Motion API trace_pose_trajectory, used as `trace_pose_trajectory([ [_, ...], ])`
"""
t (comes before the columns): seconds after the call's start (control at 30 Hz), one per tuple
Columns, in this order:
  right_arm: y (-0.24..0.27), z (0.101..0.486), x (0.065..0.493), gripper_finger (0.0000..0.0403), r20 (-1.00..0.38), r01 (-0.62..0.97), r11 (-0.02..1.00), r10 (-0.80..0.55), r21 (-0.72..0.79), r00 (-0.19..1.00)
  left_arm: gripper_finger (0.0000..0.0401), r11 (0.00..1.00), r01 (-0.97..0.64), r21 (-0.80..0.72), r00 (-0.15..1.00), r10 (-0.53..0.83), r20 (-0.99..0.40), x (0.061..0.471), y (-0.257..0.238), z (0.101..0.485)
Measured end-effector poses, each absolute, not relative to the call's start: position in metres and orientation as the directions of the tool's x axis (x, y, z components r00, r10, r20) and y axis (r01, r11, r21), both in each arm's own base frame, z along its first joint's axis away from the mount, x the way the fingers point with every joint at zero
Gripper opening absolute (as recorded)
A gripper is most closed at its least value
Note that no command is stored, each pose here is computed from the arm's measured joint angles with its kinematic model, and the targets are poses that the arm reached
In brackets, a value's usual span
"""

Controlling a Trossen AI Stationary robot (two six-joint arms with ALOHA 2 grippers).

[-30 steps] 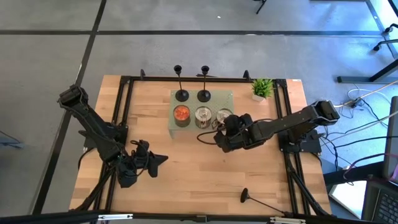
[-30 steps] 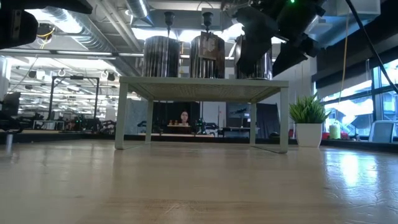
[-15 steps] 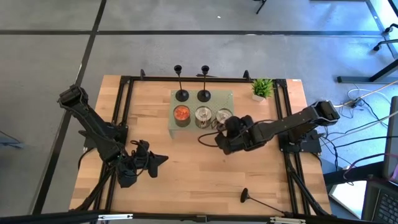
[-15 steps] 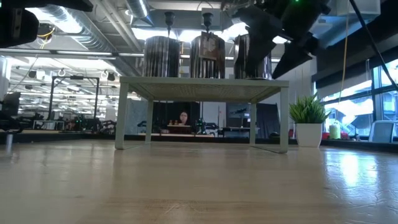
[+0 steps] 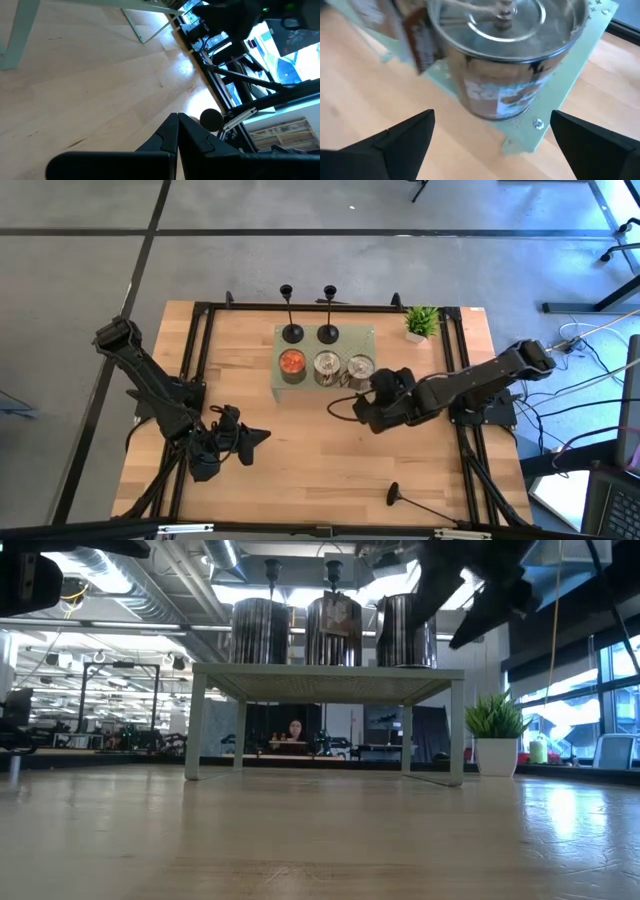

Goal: Pick & Place candle stick holders
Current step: Put the brown scented candle on the shelf aligned with the other brown scented candle

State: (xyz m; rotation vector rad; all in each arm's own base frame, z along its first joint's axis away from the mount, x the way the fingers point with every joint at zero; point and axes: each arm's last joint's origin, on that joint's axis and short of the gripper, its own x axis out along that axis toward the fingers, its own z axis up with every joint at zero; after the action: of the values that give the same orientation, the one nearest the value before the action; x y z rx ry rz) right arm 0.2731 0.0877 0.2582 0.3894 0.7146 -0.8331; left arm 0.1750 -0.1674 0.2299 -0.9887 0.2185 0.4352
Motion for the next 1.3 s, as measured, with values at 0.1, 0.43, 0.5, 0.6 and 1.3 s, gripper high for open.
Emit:
trace_pose_trajectory([
  [0.1,0.094,0.271,0.265,0.0400,-0.699,0.755,0.652,-0.507,0.071,0.504,0.0002,0.473,-0.449,-0.758,0.893,0.254,-0.371,0.175,-0.167,0.230],
  [0.43,0.120,0.325,0.255,0.0400,-0.707,0.579,0.783,-0.277,0.226,0.651,0.0002,0.479,-0.405,-0.779,0.914,0.203,-0.350,0.177,-0.173,0.235],
  [0.5,0.125,0.333,0.257,0.0400,-0.713,0.535,0.788,-0.185,0.304,0.677,0.0002,0.490,-0.381,-0.784,0.924,0.179,-0.337,0.177,-0.176,0.237],
  [0.6,0.132,0.339,0.262,0.0400,-0.715,0.452,0.782,-0.011,0.429,0.699,0.0002,0.503,-0.352,-0.789,0.936,0.163,-0.314,0.177,-0.179,0.241],
  [1.3,0.158,0.442,0.283,0.0400,0.321,-0.509,0.559,0.404,0.655,0.857,0.0002,0.550,-0.301,-0.779,0.954,0.164,-0.252,0.180,-0.182,0.249],
])
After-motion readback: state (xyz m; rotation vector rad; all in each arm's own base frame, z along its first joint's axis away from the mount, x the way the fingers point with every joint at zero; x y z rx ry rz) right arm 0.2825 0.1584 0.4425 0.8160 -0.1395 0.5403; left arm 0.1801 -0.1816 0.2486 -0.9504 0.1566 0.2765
